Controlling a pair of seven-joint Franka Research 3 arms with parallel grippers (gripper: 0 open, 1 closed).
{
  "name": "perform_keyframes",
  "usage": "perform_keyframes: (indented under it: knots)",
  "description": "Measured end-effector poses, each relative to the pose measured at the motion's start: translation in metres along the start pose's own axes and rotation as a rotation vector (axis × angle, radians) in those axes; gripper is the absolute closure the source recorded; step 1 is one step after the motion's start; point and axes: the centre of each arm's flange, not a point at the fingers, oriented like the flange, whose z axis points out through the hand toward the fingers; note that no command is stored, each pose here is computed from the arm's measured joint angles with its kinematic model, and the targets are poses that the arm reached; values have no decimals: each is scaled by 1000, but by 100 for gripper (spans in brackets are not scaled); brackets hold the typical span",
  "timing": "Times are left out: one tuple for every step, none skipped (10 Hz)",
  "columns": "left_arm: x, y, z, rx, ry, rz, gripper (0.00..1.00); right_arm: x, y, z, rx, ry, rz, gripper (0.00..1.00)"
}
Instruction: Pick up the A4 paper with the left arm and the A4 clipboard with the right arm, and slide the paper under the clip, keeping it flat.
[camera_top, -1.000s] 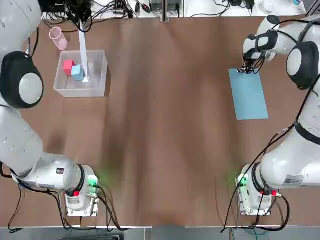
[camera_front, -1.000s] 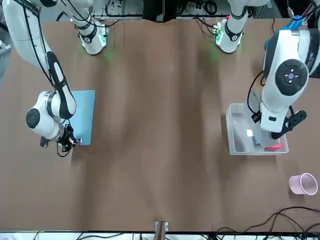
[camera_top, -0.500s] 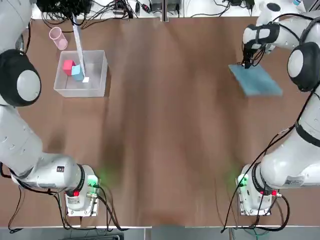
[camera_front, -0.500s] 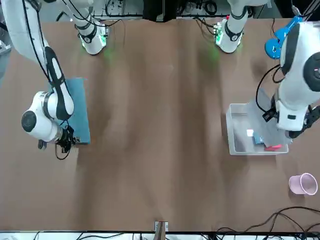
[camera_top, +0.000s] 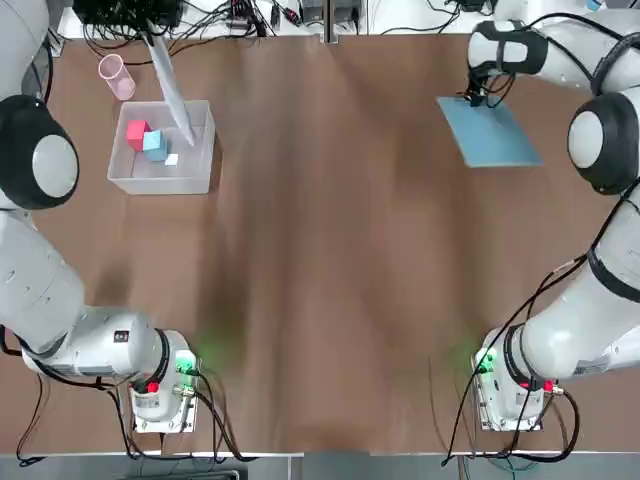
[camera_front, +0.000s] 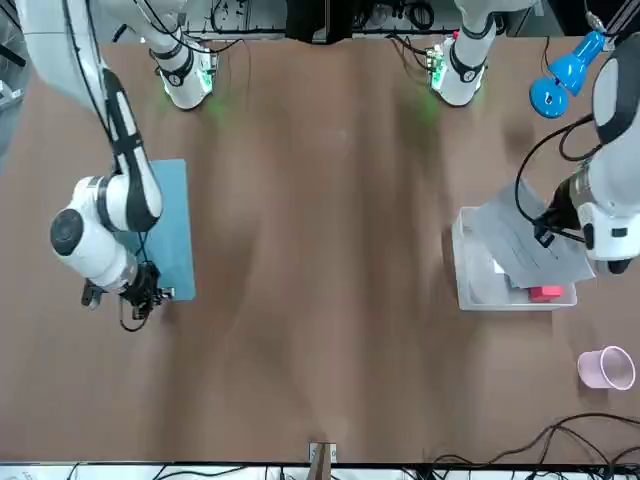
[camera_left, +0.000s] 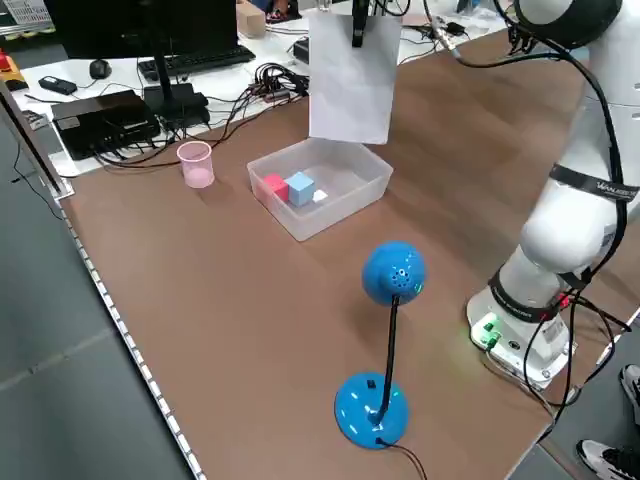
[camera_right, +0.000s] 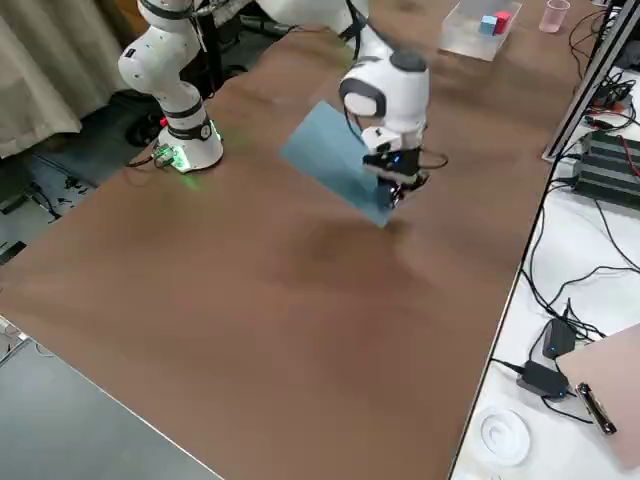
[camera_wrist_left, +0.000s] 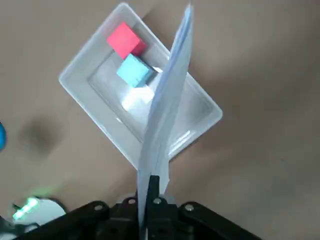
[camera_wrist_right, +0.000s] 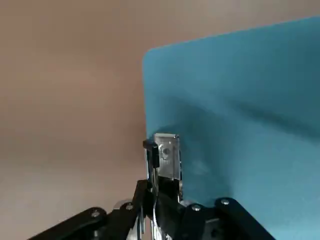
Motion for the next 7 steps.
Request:
perform_keyframes:
  knots:
    - [-4, 2, -3, -25, -26, -45, 99, -28, -2, -7, 15, -7, 2, 96]
    - [-7, 6, -5, -53, -50, -93, 99, -61, -3, -14, 31, -17, 11, 96]
    - [-7, 9, -10, -98, -68, -161, 99, -101, -1, -21, 46, -27, 13, 96]
    - [-3, 11, -17, -154, -89, -232, 99, -146, 4, -23, 59, -32, -13, 96]
    - [0, 11, -23, -188, -103, -273, 99, -189, 8, -23, 76, -30, -67, 96]
    - [0, 10, -27, -204, -107, -287, 99, -237, 12, -23, 97, -40, -130, 96]
    - [-2, 9, -33, -214, -103, -292, 99, -283, 20, -19, 111, -53, -188, 96]
